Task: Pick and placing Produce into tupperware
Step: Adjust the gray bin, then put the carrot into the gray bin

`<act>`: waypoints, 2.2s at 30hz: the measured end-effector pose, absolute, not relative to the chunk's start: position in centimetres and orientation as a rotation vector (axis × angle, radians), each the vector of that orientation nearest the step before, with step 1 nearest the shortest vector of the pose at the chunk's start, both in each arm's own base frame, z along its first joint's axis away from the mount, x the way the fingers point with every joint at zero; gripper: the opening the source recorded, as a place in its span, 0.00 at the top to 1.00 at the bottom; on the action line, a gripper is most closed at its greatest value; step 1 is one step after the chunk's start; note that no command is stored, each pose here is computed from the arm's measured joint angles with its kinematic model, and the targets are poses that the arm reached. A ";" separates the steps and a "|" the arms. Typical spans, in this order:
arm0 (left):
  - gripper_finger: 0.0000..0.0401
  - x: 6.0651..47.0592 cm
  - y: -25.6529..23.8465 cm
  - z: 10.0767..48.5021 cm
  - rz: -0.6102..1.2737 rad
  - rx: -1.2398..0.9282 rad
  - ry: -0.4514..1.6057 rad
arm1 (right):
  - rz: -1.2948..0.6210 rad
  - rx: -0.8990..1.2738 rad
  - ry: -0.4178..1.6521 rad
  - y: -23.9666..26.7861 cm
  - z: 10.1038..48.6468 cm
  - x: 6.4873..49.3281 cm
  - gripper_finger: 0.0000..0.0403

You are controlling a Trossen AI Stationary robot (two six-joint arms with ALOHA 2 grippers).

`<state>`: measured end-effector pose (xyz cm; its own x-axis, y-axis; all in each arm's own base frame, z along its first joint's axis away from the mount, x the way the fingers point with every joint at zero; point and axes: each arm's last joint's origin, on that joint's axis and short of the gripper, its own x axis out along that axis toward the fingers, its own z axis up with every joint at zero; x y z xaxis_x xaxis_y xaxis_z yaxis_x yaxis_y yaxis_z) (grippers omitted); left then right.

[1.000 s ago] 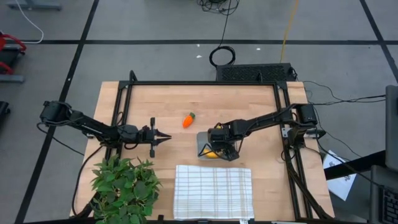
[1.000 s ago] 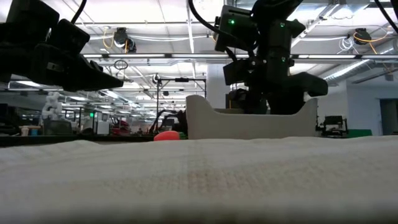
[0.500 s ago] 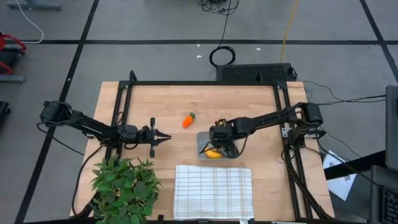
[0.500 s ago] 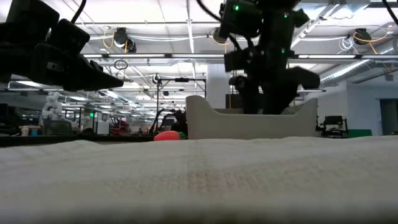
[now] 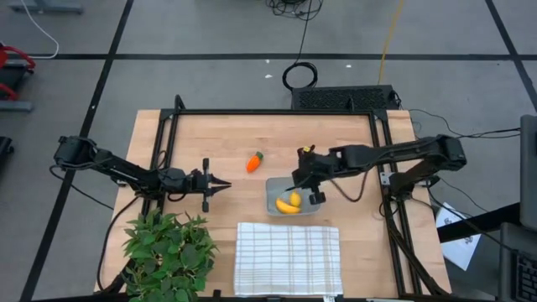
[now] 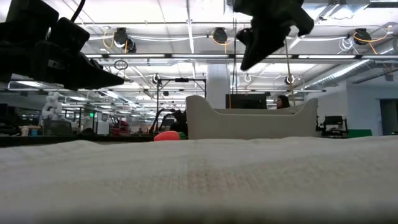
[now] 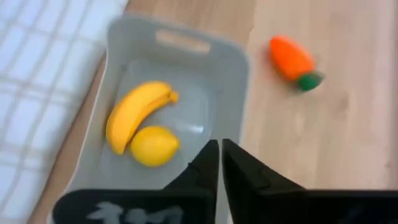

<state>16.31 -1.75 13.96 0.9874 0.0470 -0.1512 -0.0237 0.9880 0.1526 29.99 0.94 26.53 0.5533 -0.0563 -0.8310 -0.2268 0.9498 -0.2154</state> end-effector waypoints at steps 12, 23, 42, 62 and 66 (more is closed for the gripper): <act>0.92 16.3 -1.7 14.0 0.036 0.147 0.152 | -0.066 -0.253 1.010 -2.3 24.1 28.3 1.00; 0.92 16.3 -1.7 14.0 0.036 0.150 0.152 | -0.052 -0.104 1.052 -5.9 20.9 26.9 1.00; 0.92 16.3 -1.7 14.0 0.036 0.151 0.153 | 0.016 0.010 1.143 -5.8 20.3 25.9 1.00; 0.92 16.3 -1.7 14.0 0.036 0.151 0.153 | 0.028 -0.007 1.098 -4.6 21.3 25.8 1.00; 0.92 16.3 -1.7 14.0 0.036 0.151 0.153 | 0.024 -0.032 1.014 -4.5 23.3 24.8 1.00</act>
